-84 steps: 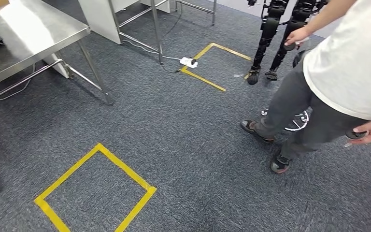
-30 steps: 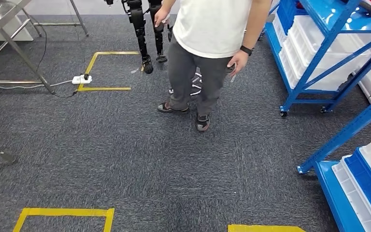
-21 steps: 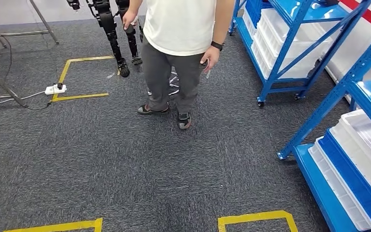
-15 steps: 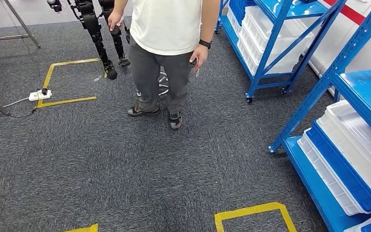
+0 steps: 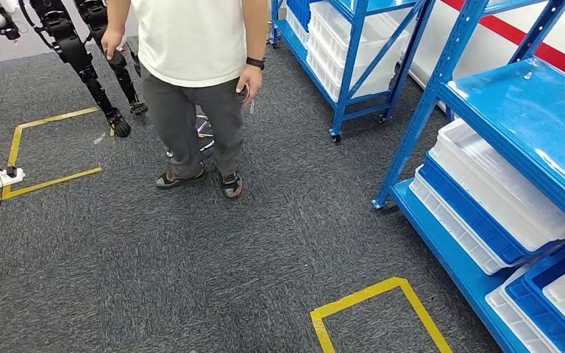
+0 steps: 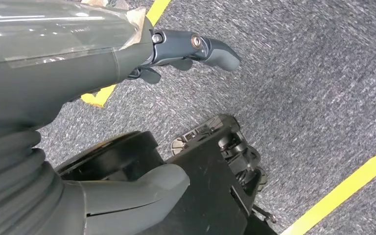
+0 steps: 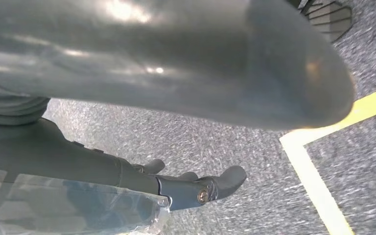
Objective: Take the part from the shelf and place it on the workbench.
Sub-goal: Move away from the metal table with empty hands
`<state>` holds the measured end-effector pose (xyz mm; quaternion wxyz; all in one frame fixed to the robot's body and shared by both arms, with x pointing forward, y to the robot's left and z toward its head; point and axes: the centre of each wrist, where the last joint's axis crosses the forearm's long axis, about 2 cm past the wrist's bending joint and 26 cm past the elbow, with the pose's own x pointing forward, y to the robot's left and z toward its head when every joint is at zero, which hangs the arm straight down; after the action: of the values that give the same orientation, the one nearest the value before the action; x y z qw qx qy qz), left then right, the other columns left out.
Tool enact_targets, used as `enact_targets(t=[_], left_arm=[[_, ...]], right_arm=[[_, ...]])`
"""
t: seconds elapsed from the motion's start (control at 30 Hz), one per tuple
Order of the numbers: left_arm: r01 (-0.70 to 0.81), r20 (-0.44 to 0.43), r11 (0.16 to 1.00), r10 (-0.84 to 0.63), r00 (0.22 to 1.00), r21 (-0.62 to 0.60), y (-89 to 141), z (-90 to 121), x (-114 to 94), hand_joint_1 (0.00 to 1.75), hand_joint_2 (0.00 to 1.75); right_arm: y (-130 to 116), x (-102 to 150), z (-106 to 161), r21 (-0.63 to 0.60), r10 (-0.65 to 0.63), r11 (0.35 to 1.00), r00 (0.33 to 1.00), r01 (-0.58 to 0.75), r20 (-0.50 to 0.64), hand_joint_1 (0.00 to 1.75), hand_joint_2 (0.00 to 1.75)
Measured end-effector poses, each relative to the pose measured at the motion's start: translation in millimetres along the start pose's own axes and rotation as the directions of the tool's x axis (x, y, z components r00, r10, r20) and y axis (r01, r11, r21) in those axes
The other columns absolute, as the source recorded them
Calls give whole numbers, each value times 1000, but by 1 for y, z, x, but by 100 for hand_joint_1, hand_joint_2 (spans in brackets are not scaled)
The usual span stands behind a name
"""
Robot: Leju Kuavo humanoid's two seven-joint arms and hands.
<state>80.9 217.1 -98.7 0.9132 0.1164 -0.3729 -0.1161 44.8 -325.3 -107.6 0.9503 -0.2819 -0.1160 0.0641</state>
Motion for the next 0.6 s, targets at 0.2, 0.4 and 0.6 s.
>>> enact_targets(t=[0.2,0.4,0.6], left_arm=[[2,-1,1000,-2,1000,-3,0,0,0,0,175],[4,-5,1000,-4,1000,-1,1,1,-2,0,175],[2,-2,1000,-2,1000,-1,0,1,-1,0,175]], right_arm=[[1,0,0,0,-3,1000,1000,3,-5,0,0],[1,0,1,1,-4,1000,1000,4,-5,0,0],[1,-2,1,1,-1,1000,1000,1,-8,0,0]])
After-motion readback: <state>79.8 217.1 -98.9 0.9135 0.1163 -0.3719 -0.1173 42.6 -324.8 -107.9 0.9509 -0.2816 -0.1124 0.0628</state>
